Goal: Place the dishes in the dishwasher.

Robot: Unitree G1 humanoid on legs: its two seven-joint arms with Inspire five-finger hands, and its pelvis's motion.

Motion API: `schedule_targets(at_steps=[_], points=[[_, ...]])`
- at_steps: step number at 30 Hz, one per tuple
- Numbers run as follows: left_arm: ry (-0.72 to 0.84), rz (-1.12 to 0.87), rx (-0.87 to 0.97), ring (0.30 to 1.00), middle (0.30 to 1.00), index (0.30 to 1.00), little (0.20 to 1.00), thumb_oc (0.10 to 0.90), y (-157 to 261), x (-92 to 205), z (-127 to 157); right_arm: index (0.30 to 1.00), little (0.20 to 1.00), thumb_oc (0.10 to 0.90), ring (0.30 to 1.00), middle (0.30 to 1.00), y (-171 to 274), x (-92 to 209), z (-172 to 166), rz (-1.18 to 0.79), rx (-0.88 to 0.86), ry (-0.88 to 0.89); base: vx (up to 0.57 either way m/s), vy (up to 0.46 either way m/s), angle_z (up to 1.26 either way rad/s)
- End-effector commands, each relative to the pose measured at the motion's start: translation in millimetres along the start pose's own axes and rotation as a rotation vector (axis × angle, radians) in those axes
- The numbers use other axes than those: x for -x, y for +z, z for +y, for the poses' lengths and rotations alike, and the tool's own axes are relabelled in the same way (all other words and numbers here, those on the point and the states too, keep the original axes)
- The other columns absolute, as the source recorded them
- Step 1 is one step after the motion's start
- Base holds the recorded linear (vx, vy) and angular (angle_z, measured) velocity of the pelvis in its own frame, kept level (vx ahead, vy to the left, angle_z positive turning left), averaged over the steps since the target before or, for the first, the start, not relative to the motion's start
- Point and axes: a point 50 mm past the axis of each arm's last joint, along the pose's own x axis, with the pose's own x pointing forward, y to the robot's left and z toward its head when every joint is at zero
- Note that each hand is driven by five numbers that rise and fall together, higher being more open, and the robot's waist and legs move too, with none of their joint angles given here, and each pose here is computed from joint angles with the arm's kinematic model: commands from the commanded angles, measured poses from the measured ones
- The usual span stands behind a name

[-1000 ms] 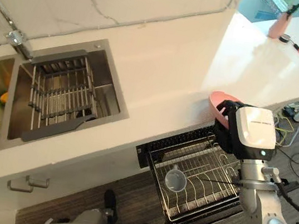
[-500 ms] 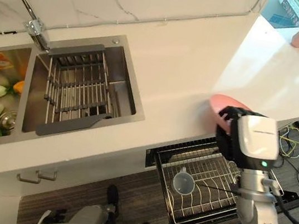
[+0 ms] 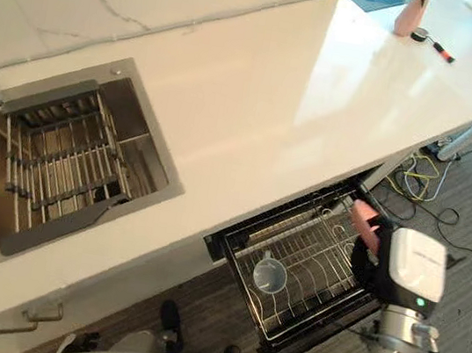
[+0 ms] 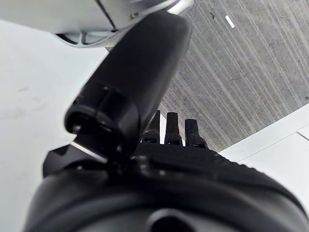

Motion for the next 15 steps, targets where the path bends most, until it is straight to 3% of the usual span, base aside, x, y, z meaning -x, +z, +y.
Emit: schedule_targets(at_steps=[1, 11, 15], points=[[-0.032, -0.020, 0.002, 0.900, 0.900, 0.900, 0.900, 0.800, 6, 3, -15, 0.300, 0.300, 0.400, 0.300, 0.300, 19, -20, -34, -0.183, -0.013, -0.154, 0.00, 0.000, 0.00], [-0.040, -0.019, -0.041, 0.900, 0.900, 0.900, 0.900, 0.800, 2, 2, -11, 0.300, 0.300, 0.400, 0.300, 0.300, 7, -31, 28, -0.124, -0.049, 0.141, 0.00, 0.003, 0.07], [-0.048, -0.024, -0.054, 0.900, 0.900, 0.900, 0.900, 0.800, 2, 2, -10, 0.300, 0.300, 0.400, 0.300, 0.300, -7, -34, 49, -0.083, 0.035, 0.233, 0.00, 0.011, 0.06]])
